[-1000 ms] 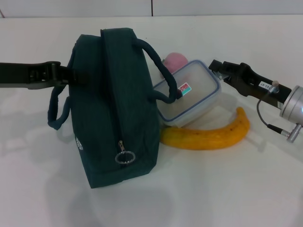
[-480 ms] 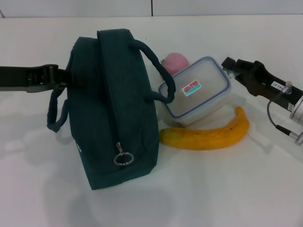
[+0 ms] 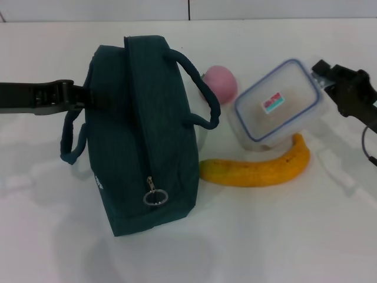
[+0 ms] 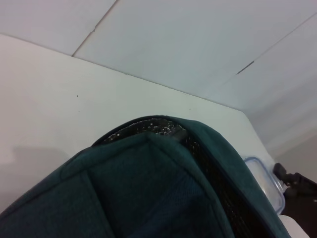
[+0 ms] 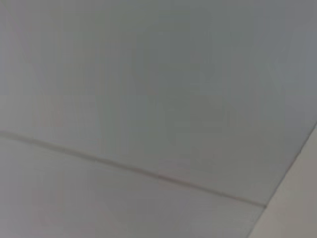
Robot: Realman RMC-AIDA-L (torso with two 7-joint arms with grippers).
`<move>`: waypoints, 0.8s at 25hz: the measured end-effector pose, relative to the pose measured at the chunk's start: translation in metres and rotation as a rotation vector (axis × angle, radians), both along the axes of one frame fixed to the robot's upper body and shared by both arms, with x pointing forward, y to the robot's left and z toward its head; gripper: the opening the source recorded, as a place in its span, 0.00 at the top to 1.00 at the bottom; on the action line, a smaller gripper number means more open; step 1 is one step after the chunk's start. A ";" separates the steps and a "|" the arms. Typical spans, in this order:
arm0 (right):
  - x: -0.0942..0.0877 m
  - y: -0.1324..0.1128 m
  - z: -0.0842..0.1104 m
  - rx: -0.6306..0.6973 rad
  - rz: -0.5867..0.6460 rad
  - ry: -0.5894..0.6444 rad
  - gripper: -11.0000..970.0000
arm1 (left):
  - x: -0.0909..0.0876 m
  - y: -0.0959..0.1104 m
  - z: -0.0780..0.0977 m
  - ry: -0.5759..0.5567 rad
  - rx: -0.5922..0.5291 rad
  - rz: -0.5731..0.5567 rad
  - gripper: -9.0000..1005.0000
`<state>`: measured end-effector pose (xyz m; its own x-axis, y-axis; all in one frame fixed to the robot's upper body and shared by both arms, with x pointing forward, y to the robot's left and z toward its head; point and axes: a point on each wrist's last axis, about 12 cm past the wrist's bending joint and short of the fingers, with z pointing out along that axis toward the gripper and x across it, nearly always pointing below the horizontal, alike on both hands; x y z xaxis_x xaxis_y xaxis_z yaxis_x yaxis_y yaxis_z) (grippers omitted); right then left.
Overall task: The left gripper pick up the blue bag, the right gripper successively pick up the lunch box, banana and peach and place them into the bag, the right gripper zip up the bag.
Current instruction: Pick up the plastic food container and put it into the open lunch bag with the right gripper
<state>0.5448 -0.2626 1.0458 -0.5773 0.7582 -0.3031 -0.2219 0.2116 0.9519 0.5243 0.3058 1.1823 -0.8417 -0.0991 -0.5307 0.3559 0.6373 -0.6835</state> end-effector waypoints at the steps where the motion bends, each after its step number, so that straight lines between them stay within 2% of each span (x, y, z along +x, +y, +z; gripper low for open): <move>1: -0.002 -0.002 0.000 0.015 -0.007 0.004 0.89 | 0.000 0.000 0.000 0.000 0.000 0.000 0.95; 20: -0.028 -0.022 -0.004 0.267 -0.098 0.064 0.89 | 0.001 -0.003 -0.001 -0.005 -0.010 -0.008 0.95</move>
